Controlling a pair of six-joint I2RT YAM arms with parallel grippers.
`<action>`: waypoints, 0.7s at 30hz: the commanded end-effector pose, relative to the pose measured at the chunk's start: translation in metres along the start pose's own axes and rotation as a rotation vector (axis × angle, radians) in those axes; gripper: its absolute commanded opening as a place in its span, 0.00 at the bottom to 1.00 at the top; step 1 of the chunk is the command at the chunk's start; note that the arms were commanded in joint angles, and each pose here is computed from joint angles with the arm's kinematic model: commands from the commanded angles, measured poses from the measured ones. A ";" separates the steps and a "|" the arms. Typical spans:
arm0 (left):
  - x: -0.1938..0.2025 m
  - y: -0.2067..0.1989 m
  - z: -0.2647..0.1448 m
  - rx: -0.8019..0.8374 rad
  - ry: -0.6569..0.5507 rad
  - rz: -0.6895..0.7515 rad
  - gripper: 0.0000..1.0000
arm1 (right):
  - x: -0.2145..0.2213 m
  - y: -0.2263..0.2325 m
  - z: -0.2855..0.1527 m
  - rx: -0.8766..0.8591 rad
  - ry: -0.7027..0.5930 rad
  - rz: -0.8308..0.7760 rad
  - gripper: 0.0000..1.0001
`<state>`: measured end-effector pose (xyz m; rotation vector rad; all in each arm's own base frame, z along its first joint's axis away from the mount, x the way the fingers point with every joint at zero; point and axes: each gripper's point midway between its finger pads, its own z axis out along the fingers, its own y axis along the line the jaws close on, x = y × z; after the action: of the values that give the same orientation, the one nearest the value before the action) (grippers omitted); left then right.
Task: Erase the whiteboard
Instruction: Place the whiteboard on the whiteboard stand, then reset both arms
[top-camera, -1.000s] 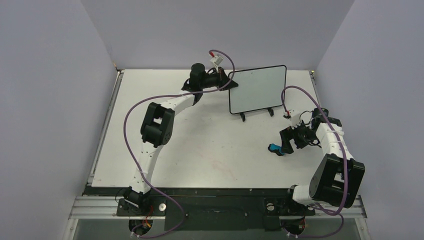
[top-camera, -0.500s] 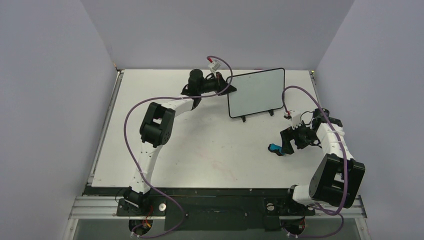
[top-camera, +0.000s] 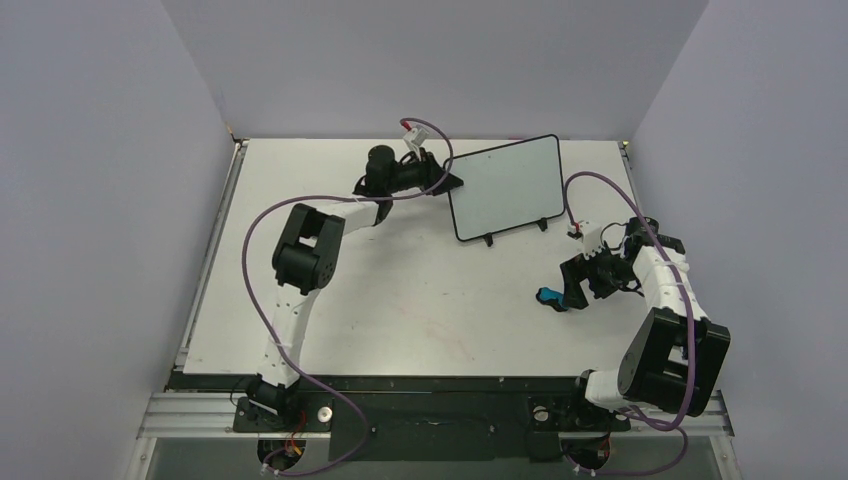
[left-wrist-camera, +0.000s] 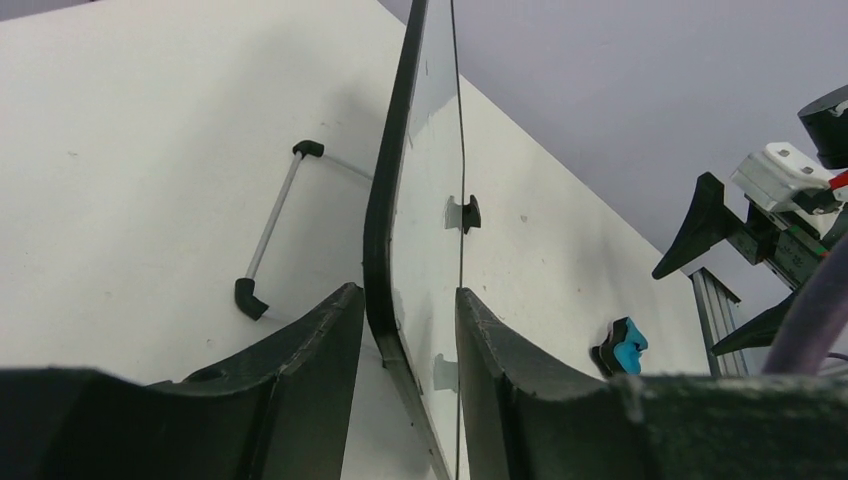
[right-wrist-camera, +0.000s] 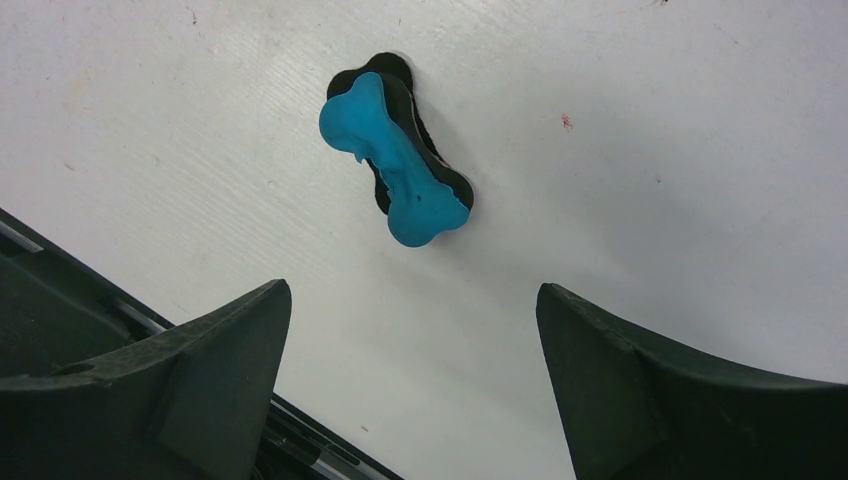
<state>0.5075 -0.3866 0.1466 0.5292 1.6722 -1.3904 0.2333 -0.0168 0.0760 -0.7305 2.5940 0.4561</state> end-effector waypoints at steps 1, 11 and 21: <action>-0.083 -0.057 -0.008 0.070 -0.143 0.151 0.37 | -0.012 -0.002 -0.010 0.032 -0.052 -0.035 0.88; -0.120 -0.078 -0.071 -0.010 -0.241 0.209 0.46 | -0.028 -0.011 -0.035 0.169 -0.123 -0.063 0.89; -0.120 -0.077 -0.175 -0.255 -0.289 0.208 0.51 | -0.051 -0.002 -0.073 0.283 -0.257 -0.077 0.91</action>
<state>0.4653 -0.2477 0.2670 0.3589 1.5281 -1.1361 0.2428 -0.0253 0.1381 -0.6739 2.3885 0.1868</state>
